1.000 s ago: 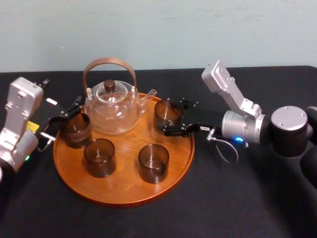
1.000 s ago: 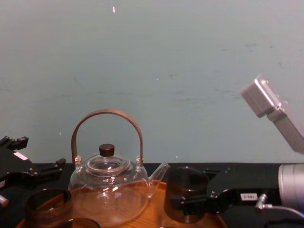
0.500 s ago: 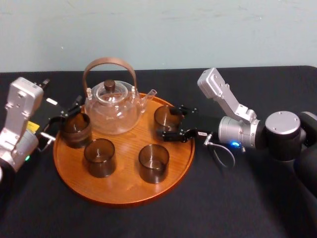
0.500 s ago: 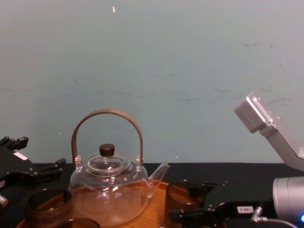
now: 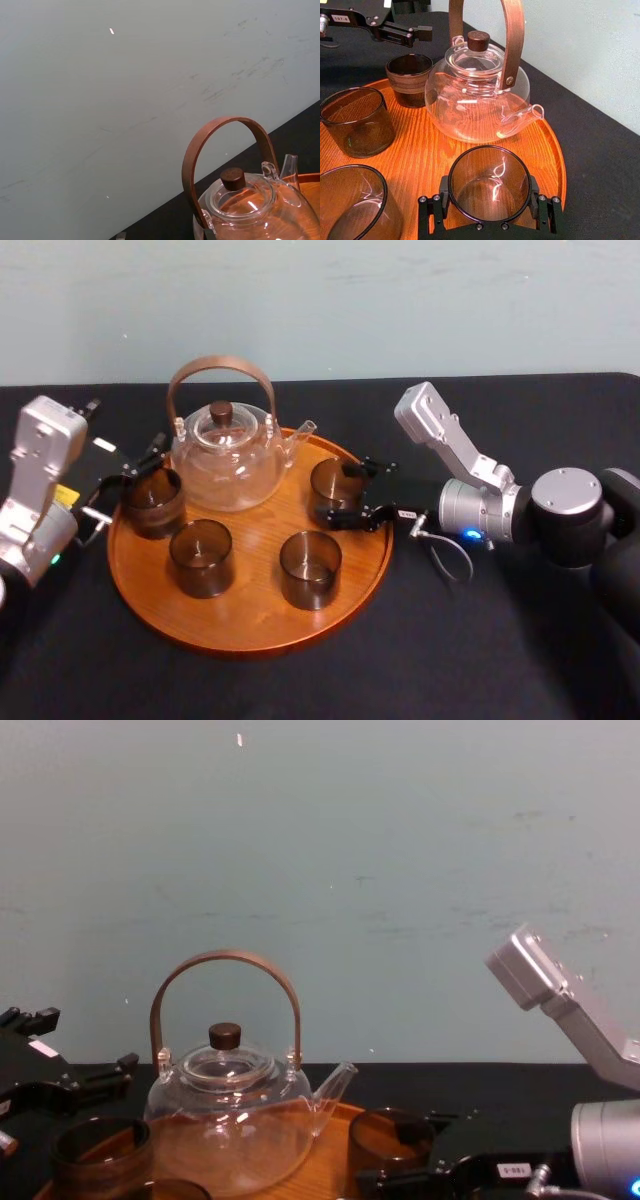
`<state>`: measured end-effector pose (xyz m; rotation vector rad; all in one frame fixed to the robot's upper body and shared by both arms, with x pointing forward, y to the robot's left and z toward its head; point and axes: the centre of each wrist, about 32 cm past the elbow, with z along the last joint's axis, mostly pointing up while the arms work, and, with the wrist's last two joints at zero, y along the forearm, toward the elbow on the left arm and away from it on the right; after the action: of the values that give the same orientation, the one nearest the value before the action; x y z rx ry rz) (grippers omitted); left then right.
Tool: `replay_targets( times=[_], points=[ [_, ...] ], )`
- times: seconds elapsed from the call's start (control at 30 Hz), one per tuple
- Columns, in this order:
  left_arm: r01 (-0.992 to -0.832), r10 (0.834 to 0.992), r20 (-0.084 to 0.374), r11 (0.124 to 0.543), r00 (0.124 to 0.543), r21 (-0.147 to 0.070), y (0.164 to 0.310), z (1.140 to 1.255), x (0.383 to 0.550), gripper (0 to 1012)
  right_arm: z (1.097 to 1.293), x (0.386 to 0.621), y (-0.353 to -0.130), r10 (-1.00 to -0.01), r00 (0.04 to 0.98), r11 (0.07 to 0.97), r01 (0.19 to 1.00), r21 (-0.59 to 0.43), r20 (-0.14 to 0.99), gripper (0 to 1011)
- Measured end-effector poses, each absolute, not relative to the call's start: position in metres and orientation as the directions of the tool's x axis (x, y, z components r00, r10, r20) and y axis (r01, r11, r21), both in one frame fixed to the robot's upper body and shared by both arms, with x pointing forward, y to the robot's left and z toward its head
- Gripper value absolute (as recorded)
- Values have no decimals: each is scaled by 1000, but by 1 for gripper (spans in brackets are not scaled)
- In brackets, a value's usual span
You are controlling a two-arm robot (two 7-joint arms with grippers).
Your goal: Pick up the glass from the table and place it on the tray.
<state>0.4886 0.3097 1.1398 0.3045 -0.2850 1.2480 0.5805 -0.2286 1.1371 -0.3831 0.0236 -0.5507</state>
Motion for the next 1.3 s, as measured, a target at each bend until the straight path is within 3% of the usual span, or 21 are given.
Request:
replay_targets(
  times=[0.3,0.5,1.13,1.3],
  points=[
    [-955,880,374,287,292,70,310,1140,489,1001,1137,580,-229,-515,853,783,506,-361,79,905],
    [-955,880,374,287,292,70,310,1140,489,1001,1137,580,-229,-516,853,783,507,-360,77,1002],
    [-955,880,374,287,292,70,310,1140,489,1001,1137,580,-229,-517,853,784,507,-359,76,1002],
    [-955,880,374,287,292,70,310,1140,489,1001,1140,575,-238,-508,859,795,498,-345,70,1002]
  ],
)
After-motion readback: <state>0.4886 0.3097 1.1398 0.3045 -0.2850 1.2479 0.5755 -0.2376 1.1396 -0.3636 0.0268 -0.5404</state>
